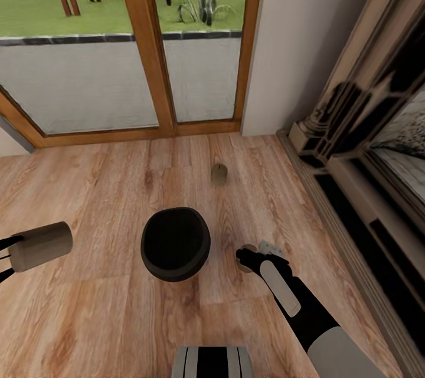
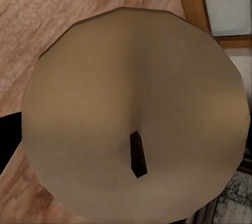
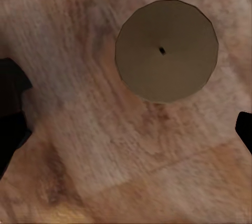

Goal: Place each of the two pumpkins and all three candles from the living room inside a cabinet in the living room (use any cabinet), then make sure every cabinet is closed, and position the cauldron so it is next to a table in the living room.

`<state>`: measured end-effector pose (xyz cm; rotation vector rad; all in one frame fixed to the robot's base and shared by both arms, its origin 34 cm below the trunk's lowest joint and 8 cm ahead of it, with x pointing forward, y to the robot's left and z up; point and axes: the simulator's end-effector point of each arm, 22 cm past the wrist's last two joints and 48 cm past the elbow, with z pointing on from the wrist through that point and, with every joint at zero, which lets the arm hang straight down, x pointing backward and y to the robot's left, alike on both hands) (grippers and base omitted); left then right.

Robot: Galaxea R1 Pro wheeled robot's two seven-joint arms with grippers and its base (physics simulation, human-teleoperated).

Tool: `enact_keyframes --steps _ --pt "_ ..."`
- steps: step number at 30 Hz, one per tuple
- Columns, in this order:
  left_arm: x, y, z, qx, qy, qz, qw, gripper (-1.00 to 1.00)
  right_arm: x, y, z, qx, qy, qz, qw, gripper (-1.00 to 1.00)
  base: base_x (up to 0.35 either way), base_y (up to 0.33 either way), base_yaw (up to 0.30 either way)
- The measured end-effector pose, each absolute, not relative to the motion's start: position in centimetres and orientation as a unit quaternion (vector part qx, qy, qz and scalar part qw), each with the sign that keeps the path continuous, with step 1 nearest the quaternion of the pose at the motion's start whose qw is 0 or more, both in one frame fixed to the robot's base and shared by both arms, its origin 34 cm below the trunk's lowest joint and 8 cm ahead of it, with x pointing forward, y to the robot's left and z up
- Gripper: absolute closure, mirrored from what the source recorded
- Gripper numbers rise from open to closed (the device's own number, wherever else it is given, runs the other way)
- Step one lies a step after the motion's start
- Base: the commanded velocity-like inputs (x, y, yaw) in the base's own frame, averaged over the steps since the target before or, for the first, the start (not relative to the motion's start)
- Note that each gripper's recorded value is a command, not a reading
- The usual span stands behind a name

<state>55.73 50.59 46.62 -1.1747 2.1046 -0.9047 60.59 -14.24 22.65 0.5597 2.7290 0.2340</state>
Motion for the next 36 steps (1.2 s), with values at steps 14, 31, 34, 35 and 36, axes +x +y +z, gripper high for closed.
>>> enact_keyframes --steps 14,31,34,35,36 --pt "54.6 49.8 46.2 -0.461 0.761 -0.374 0.261 1.00 60.3 -15.0 20.9 0.209 0.961 0.074 0.167 -1.00 0.000 0.000 0.000" --pt "54.3 50.8 46.9 -0.466 0.757 -0.369 0.271 1.00 59.9 -15.0 20.5 0.210 0.961 0.075 0.161 -1.00 0.063 0.000 0.000" --pt "54.3 50.8 46.9 -0.466 0.756 -0.370 0.271 1.00 59.9 -15.0 20.5 0.210 0.961 0.075 0.161 -1.00 0.098 -0.002 0.000" --pt "54.2 50.8 46.9 -0.466 0.756 -0.370 0.271 1.00 59.9 -15.0 20.5 0.210 0.961 0.075 0.160 -1.00 0.069 -0.038 0.000" --pt "54.2 50.8 46.8 -0.466 0.757 -0.369 0.271 1.00 59.9 -15.0 20.5 0.210 0.961 0.075 0.160 -1.00 0.094 -0.097 0.000"
